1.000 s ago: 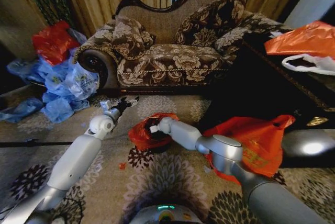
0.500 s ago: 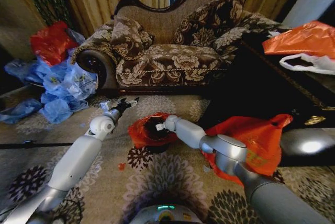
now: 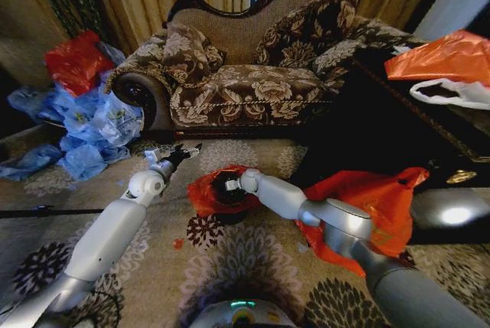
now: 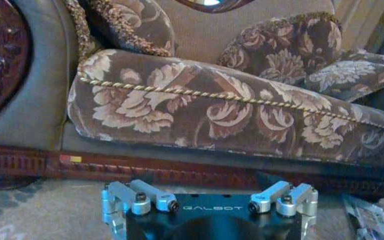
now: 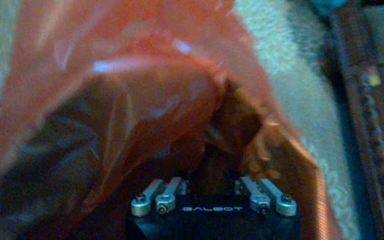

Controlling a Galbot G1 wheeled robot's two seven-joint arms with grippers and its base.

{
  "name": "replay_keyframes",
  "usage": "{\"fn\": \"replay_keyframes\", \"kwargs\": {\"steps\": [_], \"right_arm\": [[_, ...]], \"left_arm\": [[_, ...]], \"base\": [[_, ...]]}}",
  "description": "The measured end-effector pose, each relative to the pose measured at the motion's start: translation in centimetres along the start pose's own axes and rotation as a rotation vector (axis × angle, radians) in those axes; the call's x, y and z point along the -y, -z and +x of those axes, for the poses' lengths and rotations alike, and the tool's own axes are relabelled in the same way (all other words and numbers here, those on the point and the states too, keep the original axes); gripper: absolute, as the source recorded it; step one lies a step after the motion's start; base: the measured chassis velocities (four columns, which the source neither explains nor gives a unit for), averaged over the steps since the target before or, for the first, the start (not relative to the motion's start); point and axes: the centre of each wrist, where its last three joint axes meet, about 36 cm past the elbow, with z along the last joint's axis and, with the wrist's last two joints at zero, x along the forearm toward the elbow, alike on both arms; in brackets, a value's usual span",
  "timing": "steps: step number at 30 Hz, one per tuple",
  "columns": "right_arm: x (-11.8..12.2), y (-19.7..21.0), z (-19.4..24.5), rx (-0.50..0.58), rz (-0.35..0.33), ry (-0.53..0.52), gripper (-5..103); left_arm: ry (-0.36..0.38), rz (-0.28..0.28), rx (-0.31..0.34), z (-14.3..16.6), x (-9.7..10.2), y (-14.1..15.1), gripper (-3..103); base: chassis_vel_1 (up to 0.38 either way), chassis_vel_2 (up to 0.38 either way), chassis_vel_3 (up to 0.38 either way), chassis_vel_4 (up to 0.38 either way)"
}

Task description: Place a garbage bag over the trash bin.

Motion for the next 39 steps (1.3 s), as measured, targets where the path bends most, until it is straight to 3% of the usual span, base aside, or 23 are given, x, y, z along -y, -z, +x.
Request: {"fn": "replay_keyframes", "kwargs": {"steps": [5, 7, 8, 10, 12, 14, 16, 17, 19, 21, 22, 23, 25, 26, 27, 29, 31, 33, 34, 38, 39], "right_arm": [[-1.1, -3.0, 6.0, 0.051, -0.107, -0.040, 58], [-1.5, -3.4, 6.9, 0.062, -0.131, -0.047, 58], [-2.0, -3.8, 9.3, 0.094, -0.206, -0.074, 69], [-2.1, -3.8, 10.5, 0.118, -0.246, -0.095, 69], [-1.8, -3.8, 13.8, 0.191, -0.342, -0.173, 80], [-1.7, -3.8, 14.9, 0.214, -0.368, -0.202, 85], [-1.6, -3.9, 19.1, 0.300, -0.497, -0.336, 95], [-1.6, -3.9, 19.1, 0.300, -0.497, -0.336, 95], [-1.7, -3.9, 21.5, 0.363, -0.613, -0.437, 99], [-3.6, -2.7, 23.5, 0.470, -0.875, -0.631, 100], [-3.6, -2.7, 23.5, 0.470, -0.875, -0.631, 100], [-4.2, -2.3, 23.8, 0.484, -0.938, -0.664, 100], [-6.7, -1.3, 24.7, 0.532, -1.157, -0.758, 100], [-7.3, -1.3, 25.0, 0.546, -1.198, -0.785, 100], [-7.3, -1.3, 25.0, 0.546, -1.198, -0.785, 100], [-9.4, -2.8, 25.8, 0.566, -1.280, -0.876, 100], [-10.1, -3.3, 26.0, 0.565, -1.292, -0.910, 100], [-12.8, -4.5, 27.1, 0.539, -1.336, -0.997, 100], [-12.8, -4.5, 27.1, 0.539, -1.336, -0.997, 100], [-17.3, -5.0, 30.1, 0.502, -1.373, -1.132, 100], [-17.3, -5.0, 30.1, 0.502, -1.373, -1.132, 100]], "left_arm": [[-0.002, -0.026, -0.018, 0.9, -0.1, 0.2, 100], [-0.006, -0.029, -0.021, 1.2, 0.1, 0.2, 100], [-0.006, -0.039, -0.029, 1.6, 0.1, 0.3, 100], [-0.004, -0.044, -0.034, 1.8, 0.1, 0.3, 100], [0.007, -0.061, -0.045, 2.2, -0.2, 0.7, 100], [0.009, -0.063, -0.048, 2.4, -0.3, 0.8, 100], [0.026, -0.083, -0.065, 3.3, -0.6, 1.5, 100], [0.026, -0.083, -0.065, 3.3, -0.6, 1.5, 100], [0.038, -0.101, -0.079, 4.0, -0.7, 1.8, 100], [0.063, -0.109, -0.103, 5.5, 0.3, 2.5, 100], [0.063, -0.109, -0.103, 5.5, 0.3, 2.5, 100], [0.065, -0.107, -0.108, 5.8, 0.5, 2.6, 100], [0.082, -0.105, -0.130, 7.1, 1.5, 3.2, 100], [0.086, -0.105, -0.136, 7.4, 1.7, 3.3, 100], [0.086, -0.105, -0.136, 7.4, 1.7, 3.3, 100], [0.102, -0.111, -0.144, 8.6, 2.1, 3.4, 100], [0.106, -0.110, -0.146, 9.1, 2.2, 3.2, 100], [0.124, -0.090, -0.151, 10.5, 2.3, 2.0, 100], [0.124, -0.090, -0.151, 10.5, 2.3, 2.0, 100], [0.175, -0.032, -0.136, 14.6, 2.5, -0.8, 100], [0.175, -0.032, -0.136, 14.6, 2.5, -0.8, 100]], "base": [[0.000, 0.000, 0.000, 0.000], [0.000, 0.000, 0.000, 0.000], [0.000, 0.000, 0.000, 0.000], [0.000, 0.000, 0.000, 0.000], [0.000, 0.000, 0.000, 0.000], [0.000, 0.000, 0.000, 0.000], [0.000, 0.000, 0.000, 0.000], [0.000, 0.000, 0.000, 0.000], [0.000, 0.000, 0.000, 0.000], [0.000, 0.000, 0.000, 0.000], [0.000, 0.000, 0.000, 0.000], [0.000, 0.000, 0.000, 0.000], [0.000, 0.000, 0.000, 0.000], [0.000, 0.000, 0.000, 0.000], [0.000, 0.000, 0.000, 0.000], [0.000, 0.000, 0.000, 0.000], [0.000, 0.000, 0.000, 0.000], [0.000, 0.000, 0.000, 0.000], [0.000, 0.000, 0.000, 0.000], [0.000, 0.000, 0.000, 0.000], [0.000, 0.000, 0.000, 0.000]]}}
